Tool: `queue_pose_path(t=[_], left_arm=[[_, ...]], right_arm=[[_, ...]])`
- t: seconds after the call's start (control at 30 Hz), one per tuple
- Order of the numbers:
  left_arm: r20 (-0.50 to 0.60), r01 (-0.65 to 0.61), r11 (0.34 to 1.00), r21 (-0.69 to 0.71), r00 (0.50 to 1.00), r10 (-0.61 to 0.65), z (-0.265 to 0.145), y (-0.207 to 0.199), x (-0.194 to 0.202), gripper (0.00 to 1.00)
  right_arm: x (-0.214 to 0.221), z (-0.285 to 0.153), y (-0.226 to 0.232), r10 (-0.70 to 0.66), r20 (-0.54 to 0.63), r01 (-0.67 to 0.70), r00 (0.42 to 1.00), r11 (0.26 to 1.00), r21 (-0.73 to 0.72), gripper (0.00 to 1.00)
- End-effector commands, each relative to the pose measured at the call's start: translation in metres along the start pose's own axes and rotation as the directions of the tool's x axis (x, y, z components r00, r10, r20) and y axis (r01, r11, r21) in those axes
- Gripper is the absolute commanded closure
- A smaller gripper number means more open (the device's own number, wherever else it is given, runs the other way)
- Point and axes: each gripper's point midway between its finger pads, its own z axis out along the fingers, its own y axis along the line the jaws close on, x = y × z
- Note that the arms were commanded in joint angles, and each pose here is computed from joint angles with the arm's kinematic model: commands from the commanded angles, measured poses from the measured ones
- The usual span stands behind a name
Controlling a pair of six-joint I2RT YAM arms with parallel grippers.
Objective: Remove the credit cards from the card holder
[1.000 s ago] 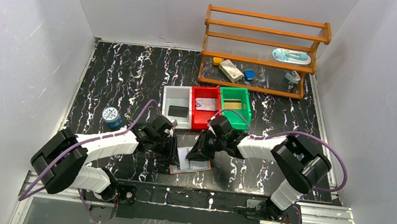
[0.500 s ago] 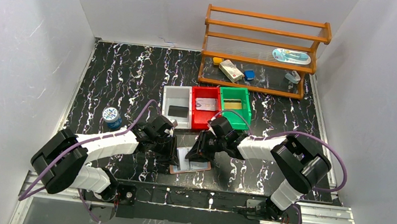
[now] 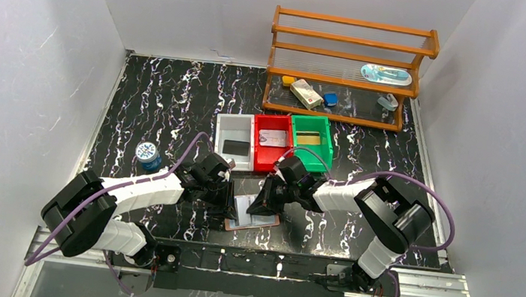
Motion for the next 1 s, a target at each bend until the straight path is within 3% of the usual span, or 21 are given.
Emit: queue_pose_path(t=[0.0,0.27,0.53,0.73,0.97], left_arm=[[-0.029,-0.004,1.000,-0.021,1.000,0.003,0.000,0.006,0.008,0.81],[-0.028,-0.009,0.999,-0.043,1.000,0.007,-0.001,0.012,0.010,0.81],[-0.020,-0.006,0.999,-0.044,1.000,0.005,-0.002,0.011,0.008,0.81],[0.038,-0.019,1.000,0.004,0.999,0.019,-0.014,-0.011,-0.010,0.61],[0.090,-0.096,0.986,0.137,0.992,0.084,-0.029,-0.053,-0.031,0.52]], right_arm=[[-0.002,-0.007,0.007,-0.036,0.028,0.037,0.999,0.999,-0.022,0.87],[-0.012,-0.023,0.001,-0.058,0.072,0.058,0.996,0.998,0.003,0.87],[-0.008,-0.026,-0.006,-0.059,0.033,0.059,0.998,0.998,-0.017,0.84],[-0.008,-0.023,-0.009,-0.023,0.035,0.023,0.999,0.999,-0.023,0.83],[-0.007,-0.023,-0.015,-0.001,0.045,0.002,0.999,1.000,-0.010,0.83]])
